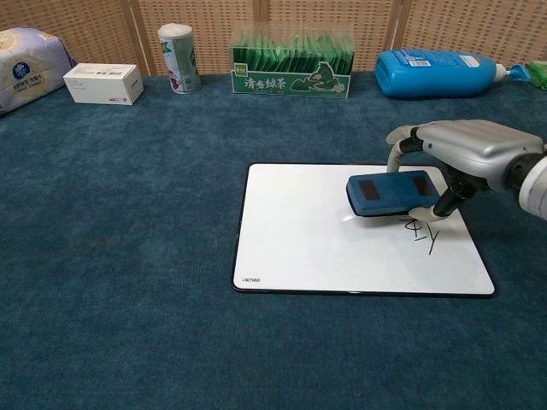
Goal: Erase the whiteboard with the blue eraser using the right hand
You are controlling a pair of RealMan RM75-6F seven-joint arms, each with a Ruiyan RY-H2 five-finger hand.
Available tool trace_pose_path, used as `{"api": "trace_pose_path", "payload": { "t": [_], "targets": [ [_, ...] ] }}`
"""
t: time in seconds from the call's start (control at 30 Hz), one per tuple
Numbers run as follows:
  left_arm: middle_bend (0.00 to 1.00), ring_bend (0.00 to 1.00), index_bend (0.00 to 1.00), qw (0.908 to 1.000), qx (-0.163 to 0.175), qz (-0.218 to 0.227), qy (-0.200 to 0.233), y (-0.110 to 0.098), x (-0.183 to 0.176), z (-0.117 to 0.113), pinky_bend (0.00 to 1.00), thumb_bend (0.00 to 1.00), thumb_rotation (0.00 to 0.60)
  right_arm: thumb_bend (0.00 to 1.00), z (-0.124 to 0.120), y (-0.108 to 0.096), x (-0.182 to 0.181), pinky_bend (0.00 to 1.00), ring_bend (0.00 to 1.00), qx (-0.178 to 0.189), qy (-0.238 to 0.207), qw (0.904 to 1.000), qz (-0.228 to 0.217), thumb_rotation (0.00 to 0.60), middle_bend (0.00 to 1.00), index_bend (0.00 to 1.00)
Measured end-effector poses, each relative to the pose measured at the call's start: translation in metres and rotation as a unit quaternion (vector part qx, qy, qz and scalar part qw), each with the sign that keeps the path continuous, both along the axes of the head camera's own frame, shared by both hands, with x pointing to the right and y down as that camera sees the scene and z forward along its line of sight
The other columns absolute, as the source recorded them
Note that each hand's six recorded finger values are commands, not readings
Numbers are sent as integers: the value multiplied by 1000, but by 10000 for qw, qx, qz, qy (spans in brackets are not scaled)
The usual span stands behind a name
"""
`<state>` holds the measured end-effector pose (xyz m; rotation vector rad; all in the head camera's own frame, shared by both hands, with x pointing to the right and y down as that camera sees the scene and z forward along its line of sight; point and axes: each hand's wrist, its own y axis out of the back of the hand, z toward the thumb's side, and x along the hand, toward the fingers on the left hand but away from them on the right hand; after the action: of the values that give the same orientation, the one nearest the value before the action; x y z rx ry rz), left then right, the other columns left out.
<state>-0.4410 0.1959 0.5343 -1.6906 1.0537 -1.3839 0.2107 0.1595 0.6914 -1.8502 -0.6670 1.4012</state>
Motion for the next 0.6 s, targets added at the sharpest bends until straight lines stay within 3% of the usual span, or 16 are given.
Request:
{"api": "trace_pose_path", "payload": {
  "t": [0.6],
  "targets": [
    [296, 262, 356, 10000, 68, 19, 13, 0, 3, -6, 85, 263, 600, 377, 17, 18, 32, 0, 0, -332, 258, 9991, -22, 600, 103, 758]
  ]
}}
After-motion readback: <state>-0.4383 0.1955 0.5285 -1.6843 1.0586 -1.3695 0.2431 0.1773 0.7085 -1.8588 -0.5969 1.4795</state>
